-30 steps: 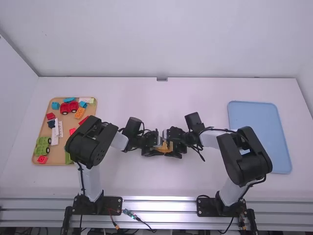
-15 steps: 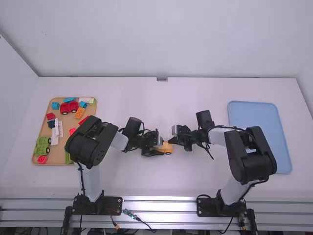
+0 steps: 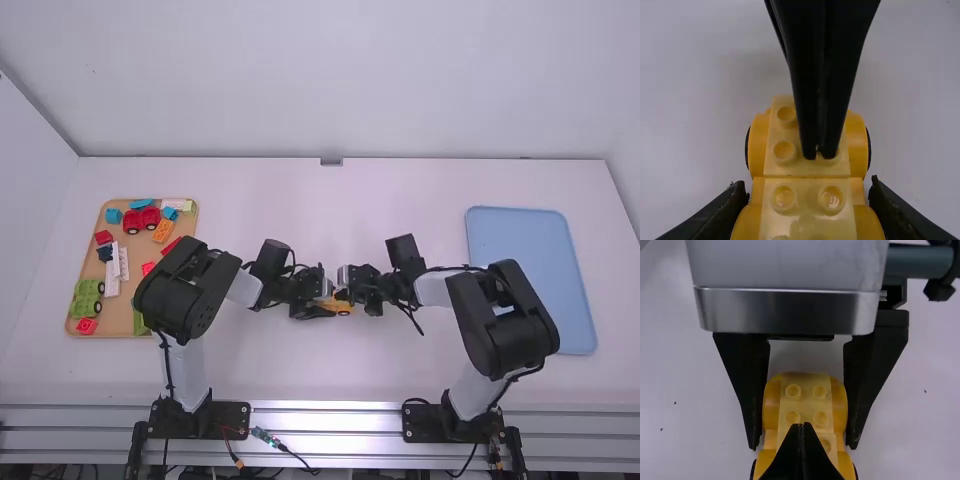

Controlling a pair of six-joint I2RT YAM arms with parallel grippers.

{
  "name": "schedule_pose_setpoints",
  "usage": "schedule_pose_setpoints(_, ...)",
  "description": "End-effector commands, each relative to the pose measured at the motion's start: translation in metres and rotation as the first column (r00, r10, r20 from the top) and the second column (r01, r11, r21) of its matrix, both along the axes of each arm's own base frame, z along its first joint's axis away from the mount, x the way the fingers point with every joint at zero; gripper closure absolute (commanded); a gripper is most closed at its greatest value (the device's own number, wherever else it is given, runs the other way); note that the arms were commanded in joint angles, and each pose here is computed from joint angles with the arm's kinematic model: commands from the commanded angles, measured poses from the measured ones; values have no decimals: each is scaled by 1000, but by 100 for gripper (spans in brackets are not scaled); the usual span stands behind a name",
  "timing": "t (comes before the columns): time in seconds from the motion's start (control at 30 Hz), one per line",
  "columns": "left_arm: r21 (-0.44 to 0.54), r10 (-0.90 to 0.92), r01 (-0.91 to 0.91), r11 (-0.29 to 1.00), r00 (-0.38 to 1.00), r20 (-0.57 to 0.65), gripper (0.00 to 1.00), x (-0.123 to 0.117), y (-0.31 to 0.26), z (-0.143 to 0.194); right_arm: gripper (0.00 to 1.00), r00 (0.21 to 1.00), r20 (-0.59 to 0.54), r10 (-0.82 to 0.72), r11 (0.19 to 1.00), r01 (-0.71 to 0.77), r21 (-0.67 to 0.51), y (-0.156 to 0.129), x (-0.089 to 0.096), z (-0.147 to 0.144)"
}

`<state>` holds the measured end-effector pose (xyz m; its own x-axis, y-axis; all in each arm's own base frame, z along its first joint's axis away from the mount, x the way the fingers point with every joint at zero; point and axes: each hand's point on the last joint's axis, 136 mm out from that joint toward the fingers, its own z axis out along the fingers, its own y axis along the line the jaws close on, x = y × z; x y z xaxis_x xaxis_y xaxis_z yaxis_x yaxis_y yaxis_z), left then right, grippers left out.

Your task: Assemble lego blocks to make yellow taxi

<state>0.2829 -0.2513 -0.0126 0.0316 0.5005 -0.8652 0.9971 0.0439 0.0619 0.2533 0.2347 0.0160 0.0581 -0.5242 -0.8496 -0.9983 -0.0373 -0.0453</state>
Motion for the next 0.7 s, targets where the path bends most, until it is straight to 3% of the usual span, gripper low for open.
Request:
schedule_pose_setpoints(0.0, 10, 4, -3, 1000, 1000, -26, 50, -5, 3, -6, 100, 999, -31, -38, 999, 37, -36, -6, -2, -7)
schedule_pose_setpoints(0.17, 9, 4, -4, 1000, 1000, -26, 50, -5, 3, -6, 100, 998, -42, -52, 998, 51, -43, -11, -1, -11)
schedule_pose_setpoints(0.4, 8, 4, -4, 1000, 1000, -23, 50, -5, 3, -6, 100, 988, -134, -74, 994, 63, -87, -12, 2, -47)
schedule_pose_setpoints(0.67, 7, 4, -4, 1000, 1000, -18, 50, -4, 2, -5, 100, 986, -165, 5, 993, -25, -117, -10, -1, -46)
